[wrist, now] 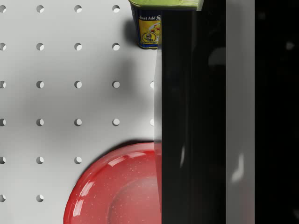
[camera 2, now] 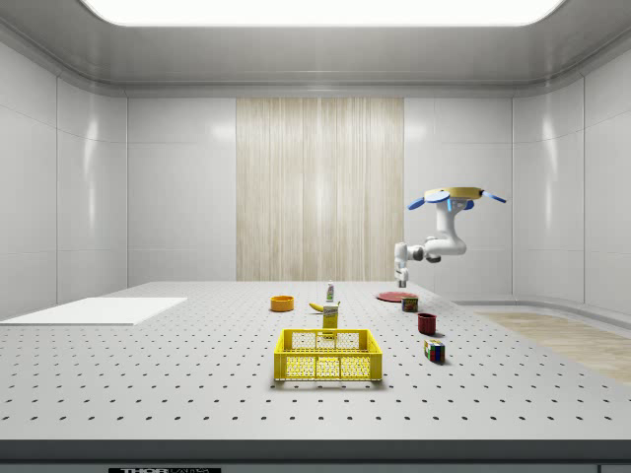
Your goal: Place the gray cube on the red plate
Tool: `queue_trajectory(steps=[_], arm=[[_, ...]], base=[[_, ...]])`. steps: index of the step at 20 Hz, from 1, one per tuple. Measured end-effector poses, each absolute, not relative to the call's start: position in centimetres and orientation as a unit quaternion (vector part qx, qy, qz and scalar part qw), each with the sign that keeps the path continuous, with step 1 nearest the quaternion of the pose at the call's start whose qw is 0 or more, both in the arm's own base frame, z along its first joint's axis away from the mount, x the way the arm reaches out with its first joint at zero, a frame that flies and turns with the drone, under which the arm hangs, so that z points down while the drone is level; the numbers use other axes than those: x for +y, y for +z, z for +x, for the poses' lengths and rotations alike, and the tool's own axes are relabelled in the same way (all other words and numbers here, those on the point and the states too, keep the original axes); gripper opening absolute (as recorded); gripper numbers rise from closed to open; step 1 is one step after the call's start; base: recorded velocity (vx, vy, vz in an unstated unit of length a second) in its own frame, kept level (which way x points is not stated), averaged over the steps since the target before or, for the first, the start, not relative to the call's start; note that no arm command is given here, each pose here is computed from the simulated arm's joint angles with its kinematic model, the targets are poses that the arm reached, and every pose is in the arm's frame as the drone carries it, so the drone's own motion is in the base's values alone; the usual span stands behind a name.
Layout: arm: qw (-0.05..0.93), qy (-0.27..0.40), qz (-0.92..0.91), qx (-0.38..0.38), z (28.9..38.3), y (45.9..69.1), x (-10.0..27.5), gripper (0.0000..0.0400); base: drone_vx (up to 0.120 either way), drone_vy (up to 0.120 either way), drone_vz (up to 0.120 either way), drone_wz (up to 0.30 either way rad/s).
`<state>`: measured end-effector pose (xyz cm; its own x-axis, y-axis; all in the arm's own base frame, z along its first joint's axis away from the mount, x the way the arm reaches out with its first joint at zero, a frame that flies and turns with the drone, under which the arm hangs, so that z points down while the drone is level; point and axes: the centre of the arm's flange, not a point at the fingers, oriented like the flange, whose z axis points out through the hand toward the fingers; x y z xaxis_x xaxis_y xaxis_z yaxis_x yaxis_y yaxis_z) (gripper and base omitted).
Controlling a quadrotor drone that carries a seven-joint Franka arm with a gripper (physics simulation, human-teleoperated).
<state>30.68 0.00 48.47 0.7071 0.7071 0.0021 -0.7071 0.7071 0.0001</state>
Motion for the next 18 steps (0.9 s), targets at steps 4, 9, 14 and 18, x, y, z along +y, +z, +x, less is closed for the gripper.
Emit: queue_trajectory(steps=[4, 9, 14, 18], arm=[[0.924, 0.383, 0.000, -0.001, 30.68, 48.47, 0.00, 0.0250], [0.924, 0.383, 0.000, -0.001, 30.68, 48.47, 0.00, 0.0250], [0.924, 0.383, 0.000, -0.001, 30.68, 48.46, 0.00, 0.0250], [0.924, 0.383, 0.000, -0.001, 30.68, 48.46, 0.00, 0.0250]], base=[[-0.120, -0.120, -0.120, 0.000], [-0.040, -0.120, -0.040, 0.000], [0.000, -0.120, -0.072, 0.000], [0.000, -0.120, -0.070, 0.000]])
